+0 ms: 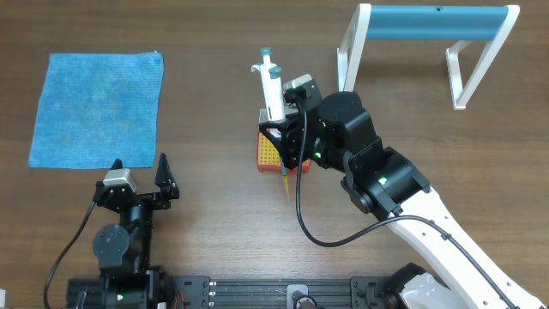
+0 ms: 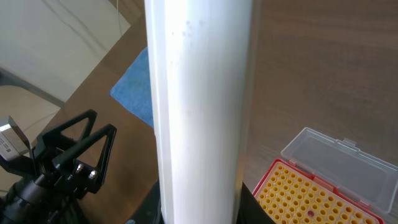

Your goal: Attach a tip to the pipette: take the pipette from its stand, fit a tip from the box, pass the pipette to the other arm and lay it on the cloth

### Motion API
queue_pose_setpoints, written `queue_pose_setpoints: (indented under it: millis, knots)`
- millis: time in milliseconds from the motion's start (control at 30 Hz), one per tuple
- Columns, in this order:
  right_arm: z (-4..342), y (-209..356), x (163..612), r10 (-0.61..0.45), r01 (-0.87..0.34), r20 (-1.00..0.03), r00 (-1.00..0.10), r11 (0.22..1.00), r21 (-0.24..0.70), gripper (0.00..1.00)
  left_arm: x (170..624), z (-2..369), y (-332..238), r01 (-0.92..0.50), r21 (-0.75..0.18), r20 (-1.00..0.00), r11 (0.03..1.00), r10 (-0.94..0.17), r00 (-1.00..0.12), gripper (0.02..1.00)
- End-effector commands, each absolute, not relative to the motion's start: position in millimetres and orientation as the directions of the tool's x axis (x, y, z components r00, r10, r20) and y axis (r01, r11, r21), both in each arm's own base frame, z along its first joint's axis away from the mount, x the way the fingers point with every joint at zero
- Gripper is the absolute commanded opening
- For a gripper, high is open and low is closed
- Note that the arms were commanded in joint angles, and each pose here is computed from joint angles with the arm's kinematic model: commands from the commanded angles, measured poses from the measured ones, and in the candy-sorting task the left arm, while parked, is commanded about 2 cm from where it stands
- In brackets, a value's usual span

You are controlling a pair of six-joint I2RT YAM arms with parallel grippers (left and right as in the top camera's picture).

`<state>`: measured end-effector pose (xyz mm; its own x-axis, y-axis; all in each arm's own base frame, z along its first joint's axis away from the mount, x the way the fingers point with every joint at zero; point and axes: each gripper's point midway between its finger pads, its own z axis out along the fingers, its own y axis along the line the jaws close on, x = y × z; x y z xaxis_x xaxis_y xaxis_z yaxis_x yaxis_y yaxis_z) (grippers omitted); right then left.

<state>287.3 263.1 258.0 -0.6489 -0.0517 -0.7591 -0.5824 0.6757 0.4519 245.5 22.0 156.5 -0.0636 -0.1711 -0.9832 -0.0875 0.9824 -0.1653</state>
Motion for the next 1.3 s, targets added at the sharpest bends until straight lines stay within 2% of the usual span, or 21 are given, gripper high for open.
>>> queue_pose_setpoints:
  millis: [33, 100, 133, 167, 200, 233, 267, 367, 467, 700, 867, 967, 1133, 1200, 1300]
  knots:
    - [268, 267, 288, 0.005, -0.550, -0.737, -0.676, 0.662, 0.509, 0.080, 246, 162, 9, -0.023, -0.397, -0.916, 0.917, -0.398, -0.046, 0.919]
    - [269, 267, 289, 0.019, -0.540, -0.731, -0.682, 0.660, 0.522, 0.080, 245, 163, -9, 0.046, -0.670, -0.741, 0.741, -0.663, -0.104, 0.919]
    - [269, 267, 289, 0.024, -0.537, -0.729, -0.684, 0.659, 0.526, 0.080, 243, 161, -23, 0.066, -0.806, -0.590, 0.588, -0.787, -0.181, 0.919]
    - [270, 267, 289, 0.032, -0.531, -0.724, -0.689, 0.658, 0.534, 0.080, 236, 164, -49, 0.066, -0.948, -0.315, 0.311, -0.890, -0.330, 0.919]
    - [270, 267, 289, 0.032, -0.531, -0.724, -0.689, 0.658, 0.534, 0.080, 232, 164, -60, 0.041, -0.979, -0.199, 0.200, -0.896, -0.397, 0.921]
    - [270, 267, 289, 0.032, -0.531, -0.724, -0.689, 0.658, 0.534, 0.080, 231, 164, -63, 0.030, -0.986, -0.162, 0.165, -0.894, -0.418, 0.919]
    - [270, 267, 289, 0.032, -0.531, -0.725, -0.688, 0.658, 0.533, 0.080, 231, 164, -62, 0.027, -0.987, -0.155, 0.158, -0.897, -0.415, 0.919]
    - [269, 267, 289, 0.052, -0.509, -0.707, -0.705, 0.657, 0.556, 0.080, 233, 167, -57, -0.011, -0.999, -0.043, 0.051, -0.922, -0.384, 0.919]
    - [271, 274, 281, 0.049, -0.513, -0.678, -0.733, 0.614, 0.599, 0.080, 230, 184, -64, 0.066, -0.996, -0.082, 0.059, -0.903, -0.421, 0.919]
    - [279, 289, 254, -0.028, -0.574, -0.641, -0.767, 0.478, 0.665, 0.080, 209, 231, -100, 0.292, -0.955, -0.226, 0.055, -0.771, -0.596, 0.925]
    - [286, 295, 242, -0.061, -0.600, -0.635, -0.770, 0.405, 0.690, 0.082, 199, 246, -121, 0.332, -0.942, -0.289, 0.056, -0.638, -0.713, 0.987]
    - [286, 295, 241, -0.062, -0.600, -0.633, -0.772, 0.402, 0.692, 0.080, 202, 265, -128, 0.366, -0.928, -0.337, 0.068, -0.573, -0.747, 0.996]
    - [286, 295, 242, -0.060, -0.599, -0.633, -0.772, 0.403, 0.692, 0.082, 217, 295, -138, 0.473, -0.872, -0.478, 0.124, -0.418, -0.772, 0.996]
    - [286, 295, 242, -0.060, -0.599, -0.633, -0.772, 0.404, 0.692, 0.080, 226, 301, -141, 0.489, -0.864, -0.499, 0.121, -0.344, -0.795, 0.998]
    - [286, 295, 242, -0.060, -0.599, -0.633, -0.772, 0.403, 0.692, 0.080, 242, 304, -141, 0.491, -0.864, -0.502, 0.116, -0.294, -0.814, 0.996]
